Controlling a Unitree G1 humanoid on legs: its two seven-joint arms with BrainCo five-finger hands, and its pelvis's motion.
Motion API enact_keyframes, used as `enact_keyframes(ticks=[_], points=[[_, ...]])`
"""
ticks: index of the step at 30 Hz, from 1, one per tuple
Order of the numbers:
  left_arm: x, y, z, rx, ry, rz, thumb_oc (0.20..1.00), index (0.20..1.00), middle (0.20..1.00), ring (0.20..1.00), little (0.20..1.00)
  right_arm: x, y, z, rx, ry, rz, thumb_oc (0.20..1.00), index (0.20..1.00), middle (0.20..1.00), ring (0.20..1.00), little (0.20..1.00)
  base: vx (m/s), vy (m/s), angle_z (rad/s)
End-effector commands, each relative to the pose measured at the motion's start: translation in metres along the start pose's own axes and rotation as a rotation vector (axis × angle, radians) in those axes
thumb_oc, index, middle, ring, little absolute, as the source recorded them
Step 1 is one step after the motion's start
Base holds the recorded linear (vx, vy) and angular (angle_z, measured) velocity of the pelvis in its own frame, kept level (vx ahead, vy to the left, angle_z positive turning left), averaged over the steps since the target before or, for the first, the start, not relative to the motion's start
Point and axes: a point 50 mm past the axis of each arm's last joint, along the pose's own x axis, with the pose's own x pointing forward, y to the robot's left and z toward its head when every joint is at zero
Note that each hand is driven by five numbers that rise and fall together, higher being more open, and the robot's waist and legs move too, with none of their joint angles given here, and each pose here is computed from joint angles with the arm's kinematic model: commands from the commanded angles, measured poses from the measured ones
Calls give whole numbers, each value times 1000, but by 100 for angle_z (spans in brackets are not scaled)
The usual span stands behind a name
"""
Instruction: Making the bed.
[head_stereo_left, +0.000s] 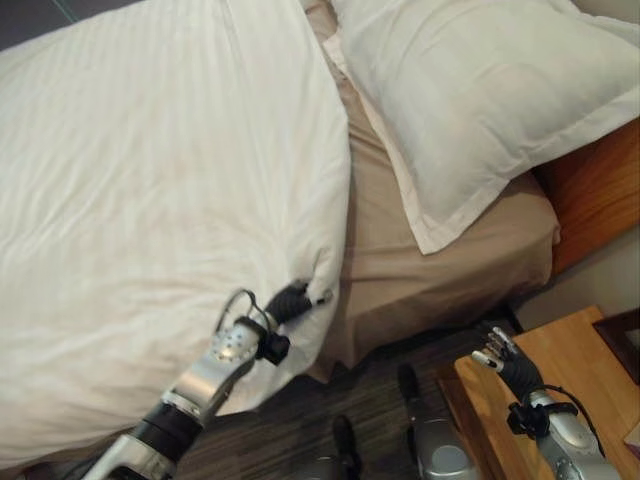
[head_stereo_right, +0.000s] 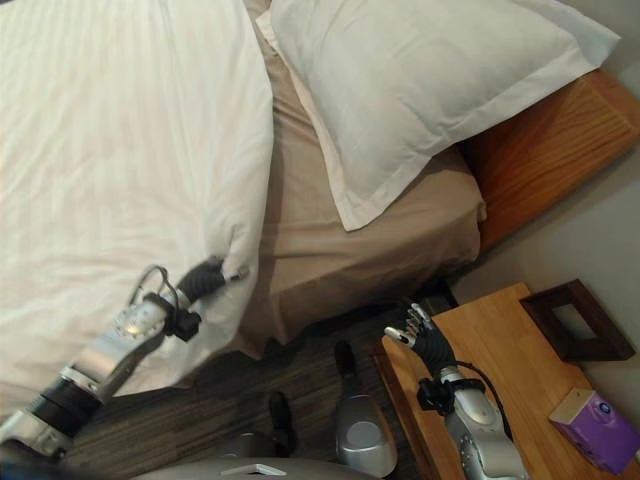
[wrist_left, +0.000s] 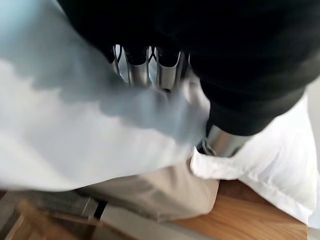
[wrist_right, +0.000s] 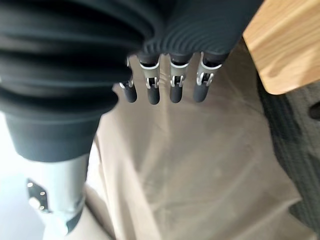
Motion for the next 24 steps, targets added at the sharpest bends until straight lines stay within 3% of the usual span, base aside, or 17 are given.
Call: enact_keyframes(ticks=[1,9,15,20,21,22,23,24], points=[[6,-80,-12,-186,-23,-321,1000,1000,1000,1000,1000,5,-9,24,-60,-113,-55,1000,1000,1000,1000,1000,27,-9,-10],[19,-91,20,-229,-160,-323,1000,1000,1000,1000,1000,19,-5,29,-37,-146,-96,1000,1000,1000,1000,1000,25,-22,2],[17,-70,52,-274,-308,-289,1000,1000,1000,1000,1000,21,-4,34,-25,-169,-102,1000,1000,1000,1000,1000,15,-6,3],[-53,25,59,-610,-687,148,1000,1000,1000,1000,1000,13,-39,63,-131,-305,-301,1000,1000,1000,1000,1000,38,-12,2],[-53,25,60,-610,-688,149,1000,1000,1000,1000,1000,13,-39,63,-131,-306,-300,1000,1000,1000,1000,1000,23,-19,14],[-71,48,53,-704,-813,340,1000,1000,1000,1000,1000,12,-49,84,-221,-379,-390,1000,1000,1000,1000,1000,15,-15,17],[-71,49,53,-704,-815,341,1000,1000,1000,1000,1000,13,-48,84,-223,-380,-390,1000,1000,1000,1000,1000,47,-8,24],[-87,61,56,-740,-931,479,1000,1000,1000,1000,1000,14,-51,104,-232,-456,-434,1000,1000,1000,1000,1000,39,6,22]])
